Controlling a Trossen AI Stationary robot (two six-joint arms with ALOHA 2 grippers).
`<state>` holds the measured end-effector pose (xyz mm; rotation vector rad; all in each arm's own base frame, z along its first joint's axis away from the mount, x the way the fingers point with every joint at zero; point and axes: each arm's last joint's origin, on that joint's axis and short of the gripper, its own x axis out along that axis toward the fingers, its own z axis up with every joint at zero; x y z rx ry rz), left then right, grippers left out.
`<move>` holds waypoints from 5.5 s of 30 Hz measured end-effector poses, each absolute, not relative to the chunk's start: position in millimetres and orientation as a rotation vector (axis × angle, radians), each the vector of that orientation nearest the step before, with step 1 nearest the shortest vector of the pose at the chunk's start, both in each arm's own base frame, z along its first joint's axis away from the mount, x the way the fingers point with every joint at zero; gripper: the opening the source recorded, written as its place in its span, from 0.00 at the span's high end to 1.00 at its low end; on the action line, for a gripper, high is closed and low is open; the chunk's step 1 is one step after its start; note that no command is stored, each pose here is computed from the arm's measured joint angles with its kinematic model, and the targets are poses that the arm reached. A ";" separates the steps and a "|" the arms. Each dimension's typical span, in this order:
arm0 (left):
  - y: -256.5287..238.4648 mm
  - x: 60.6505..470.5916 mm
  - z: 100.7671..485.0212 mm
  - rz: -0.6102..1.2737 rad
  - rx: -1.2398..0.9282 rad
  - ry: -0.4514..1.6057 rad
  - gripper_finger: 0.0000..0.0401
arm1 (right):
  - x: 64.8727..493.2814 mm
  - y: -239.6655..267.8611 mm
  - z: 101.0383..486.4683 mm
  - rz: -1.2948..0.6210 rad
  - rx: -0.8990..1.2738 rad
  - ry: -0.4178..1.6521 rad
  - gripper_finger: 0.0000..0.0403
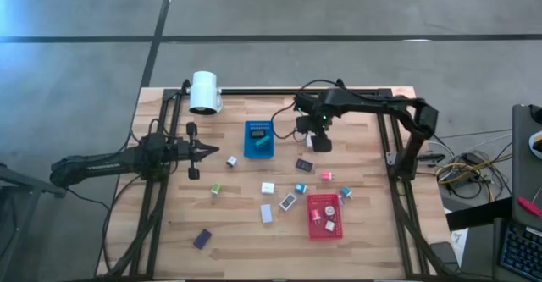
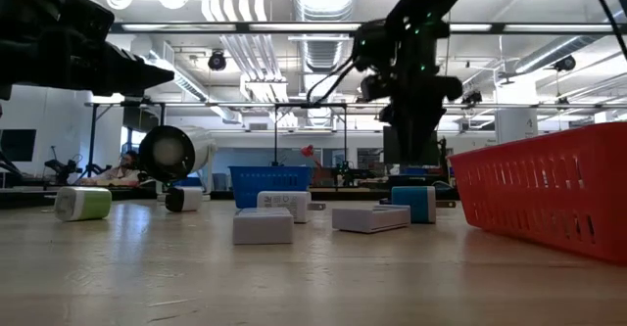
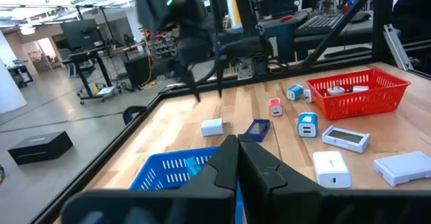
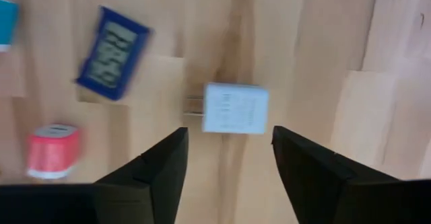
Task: Pick & Place Office items
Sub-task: Put the right white charger adapter into the red bin
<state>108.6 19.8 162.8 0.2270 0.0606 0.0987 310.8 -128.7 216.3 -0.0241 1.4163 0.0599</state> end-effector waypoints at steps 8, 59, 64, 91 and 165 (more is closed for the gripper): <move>19.9 108.7 162.6 0.099 0.227 0.063 0.97 | 315.4 -142.2 196.6 0.117 0.024 1.455 0.35; 20.4 109.1 161.9 0.112 0.208 0.071 0.97 | 325.4 -153.8 149.2 0.113 0.084 1.502 0.37; 20.4 109.1 161.9 0.115 0.208 0.072 0.97 | 326.9 -152.2 146.3 0.119 0.075 1.501 0.39; 20.6 109.3 161.6 0.118 0.207 0.075 0.97 | 320.4 -138.7 190.0 0.174 0.077 1.316 0.50; 20.8 109.4 161.0 0.124 0.204 0.082 0.97 | 87.7 -25.9 199.3 -0.177 -0.188 -0.334 0.50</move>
